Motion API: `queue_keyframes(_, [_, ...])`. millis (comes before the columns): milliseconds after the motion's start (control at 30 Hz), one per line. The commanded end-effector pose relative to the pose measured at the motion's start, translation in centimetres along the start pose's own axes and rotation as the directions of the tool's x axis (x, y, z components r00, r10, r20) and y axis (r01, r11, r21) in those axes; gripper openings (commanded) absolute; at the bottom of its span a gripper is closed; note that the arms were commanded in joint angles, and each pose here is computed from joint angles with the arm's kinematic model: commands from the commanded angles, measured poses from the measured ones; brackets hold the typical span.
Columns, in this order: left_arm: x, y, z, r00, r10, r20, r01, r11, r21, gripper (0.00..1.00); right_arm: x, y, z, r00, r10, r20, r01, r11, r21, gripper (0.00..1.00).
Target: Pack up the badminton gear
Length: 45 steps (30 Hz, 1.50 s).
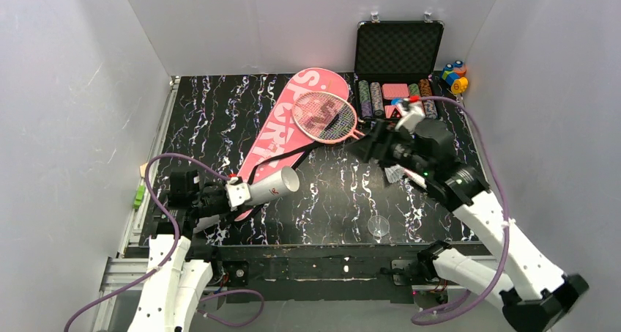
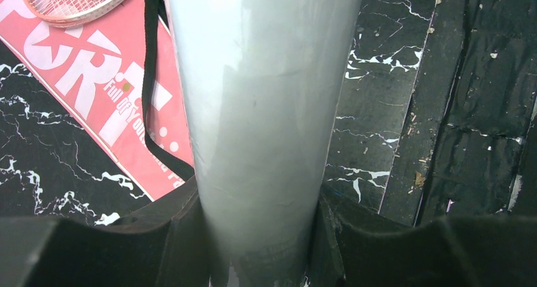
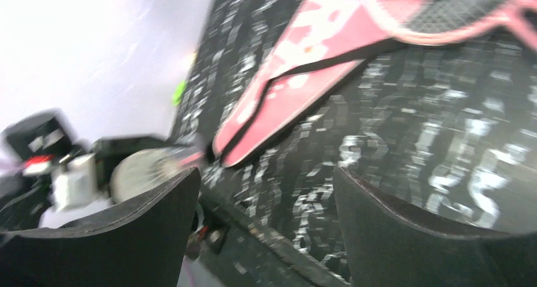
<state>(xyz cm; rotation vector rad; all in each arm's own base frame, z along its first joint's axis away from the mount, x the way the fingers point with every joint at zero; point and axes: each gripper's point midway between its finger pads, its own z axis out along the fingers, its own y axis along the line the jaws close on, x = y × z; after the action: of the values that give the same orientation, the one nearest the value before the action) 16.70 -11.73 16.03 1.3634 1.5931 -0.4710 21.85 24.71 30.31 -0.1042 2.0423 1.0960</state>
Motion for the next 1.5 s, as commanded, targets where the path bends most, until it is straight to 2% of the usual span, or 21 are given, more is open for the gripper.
queue_keyframes(0, [-0.1, -1.2, 0.4, 0.999, -0.026, 0.031, 0.025, 0.999, 0.043, 0.06, 2.3, -10.8, -2.3, 0.992, 0.125, 0.004, -0.119, 0.934, 0.337, 0.84])
queue_keyframes(167, [0.0, -1.2, 0.3, 0.999, -0.026, 0.031, 0.025, 0.999, 0.04, 0.06, 3.8, -19.0, -4.5, 0.942, 0.31, 0.129, -0.332, 0.806, 0.49, 0.82])
queue_keyframes(333, [-0.4, -1.2, 0.2, 0.999, -0.027, 0.039, 0.025, 0.999, 0.042, 0.07, 5.4, -23.6, -4.5, 0.895, 0.403, 0.191, -0.436, 0.699, 0.566, 0.82])
queue_keyframes(500, [-0.4, -1.1, 0.2, 0.999, -0.03, 0.037, 0.028, 0.999, 0.043, 0.07, 5.1, -25.4, -3.0, 0.877, 0.428, 0.218, -0.471, 0.677, 0.565, 0.8])
queue_keyframes(800, [-0.4, -1.1, 0.3, 0.999, -0.03, 0.038, 0.028, 0.999, 0.047, 0.07, 3.8, -28.4, -0.5, 0.861, 0.445, 0.247, -0.497, 0.631, 0.596, 0.71])
queue_keyframes(967, [-0.5, -1.0, 0.3, 0.999, -0.026, 0.037, 0.024, 0.999, 0.044, 0.07, 3.5, -29.8, 0.5, 0.852, 0.448, 0.27, -0.512, 0.611, 0.603, 0.59])
queue_keyframes(1133, [-0.3, -1.0, 0.3, 0.999, -0.029, 0.034, 0.028, 0.999, 0.043, 0.06, 3.2, -30.4, 1.3, 0.845, 0.449, 0.291, -0.527, 0.609, 0.593, 0.37])
queue_keyframes(1300, [-0.3, -1.1, 0.3, 0.999, -0.03, 0.033, 0.029, 0.999, 0.041, 0.06, 2.9, -30.9, 1.8, 0.841, 0.457, 0.291, -0.533, 0.602, 0.595, 0.22])
queue_keyframes(1400, [-0.2, -1.1, 0.3, 0.999, -0.033, 0.031, 0.032, 0.999, 0.042, 0.06, 2.6, -30.3, 2.1, 0.846, 0.454, 0.279, -0.526, 0.625, 0.578, 0.09])
queue_keyframes(1467, [-0.1, -1.2, 0.3, 0.999, -0.031, 0.029, 0.03, 0.999, 0.043, 0.06, 2.3, -28.9, 2.3, 0.859, 0.448, 0.247, -0.505, 0.667, 0.548, 0.03])
